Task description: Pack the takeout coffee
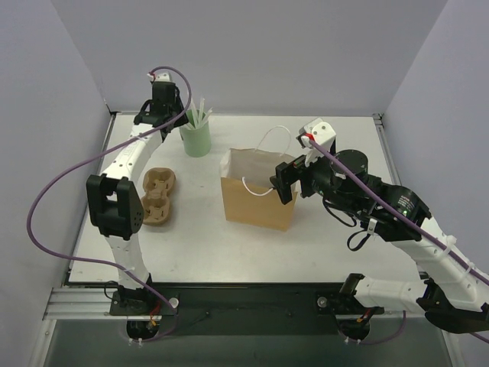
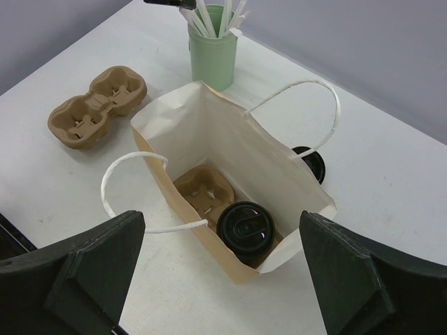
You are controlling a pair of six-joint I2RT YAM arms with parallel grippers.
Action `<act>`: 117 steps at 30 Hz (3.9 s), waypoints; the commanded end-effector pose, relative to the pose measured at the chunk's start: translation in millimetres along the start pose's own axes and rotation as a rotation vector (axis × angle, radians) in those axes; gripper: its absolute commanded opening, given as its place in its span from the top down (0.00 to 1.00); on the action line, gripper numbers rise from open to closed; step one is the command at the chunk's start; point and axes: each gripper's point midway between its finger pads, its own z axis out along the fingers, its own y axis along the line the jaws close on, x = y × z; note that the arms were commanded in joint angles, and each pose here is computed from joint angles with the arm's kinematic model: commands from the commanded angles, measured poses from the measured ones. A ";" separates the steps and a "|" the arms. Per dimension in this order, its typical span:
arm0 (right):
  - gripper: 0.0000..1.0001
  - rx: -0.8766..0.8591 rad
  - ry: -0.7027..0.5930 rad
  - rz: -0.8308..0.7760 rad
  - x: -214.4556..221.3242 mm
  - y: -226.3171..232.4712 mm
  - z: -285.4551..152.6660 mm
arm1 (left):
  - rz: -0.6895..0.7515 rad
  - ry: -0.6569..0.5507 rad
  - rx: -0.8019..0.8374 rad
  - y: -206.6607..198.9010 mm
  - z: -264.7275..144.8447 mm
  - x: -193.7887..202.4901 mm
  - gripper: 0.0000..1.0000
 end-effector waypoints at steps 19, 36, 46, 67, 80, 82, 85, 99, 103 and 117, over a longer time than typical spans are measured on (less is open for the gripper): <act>0.00 0.020 -0.083 -0.060 -20.9 -10.2 -13.6 | 0.035 -0.060 -0.021 -8.9 -26.9 -25.6 0.96; 0.00 -0.024 -0.155 -0.001 -28.8 -9.6 -37.5 | 0.116 -0.212 0.232 -89.1 -180.3 -88.4 1.00; 0.00 0.064 -0.233 -0.055 -43.6 -36.3 -65.8 | 0.063 -0.373 0.623 -133.6 -332.6 -122.4 1.00; 0.00 0.174 -0.272 -0.059 -40.8 -64.9 -93.0 | -0.061 0.009 0.946 -120.8 -385.0 5.8 1.00; 0.00 0.208 -0.178 0.090 -4.1 -67.2 -90.9 | 0.087 0.176 0.705 -125.8 -270.6 53.0 0.63; 0.00 0.231 -0.131 0.109 6.4 -68.7 -87.6 | 0.128 0.170 0.726 -128.0 -269.5 52.1 0.46; 0.00 0.244 -0.081 0.182 16.9 -64.2 -79.2 | 0.150 0.123 0.727 -127.9 -275.2 36.4 0.24; 0.00 0.286 -0.009 0.407 9.4 -44.5 -39.7 | 0.171 -0.209 0.983 -115.9 -367.6 6.5 0.03; 0.00 0.264 -0.007 0.413 0.0 -38.0 -32.9 | 0.173 -0.219 1.020 -111.2 -375.3 16.7 0.03; 0.00 0.304 0.026 0.444 8.5 -35.0 -15.1 | 0.206 -0.203 1.032 -100.2 -380.3 35.9 0.03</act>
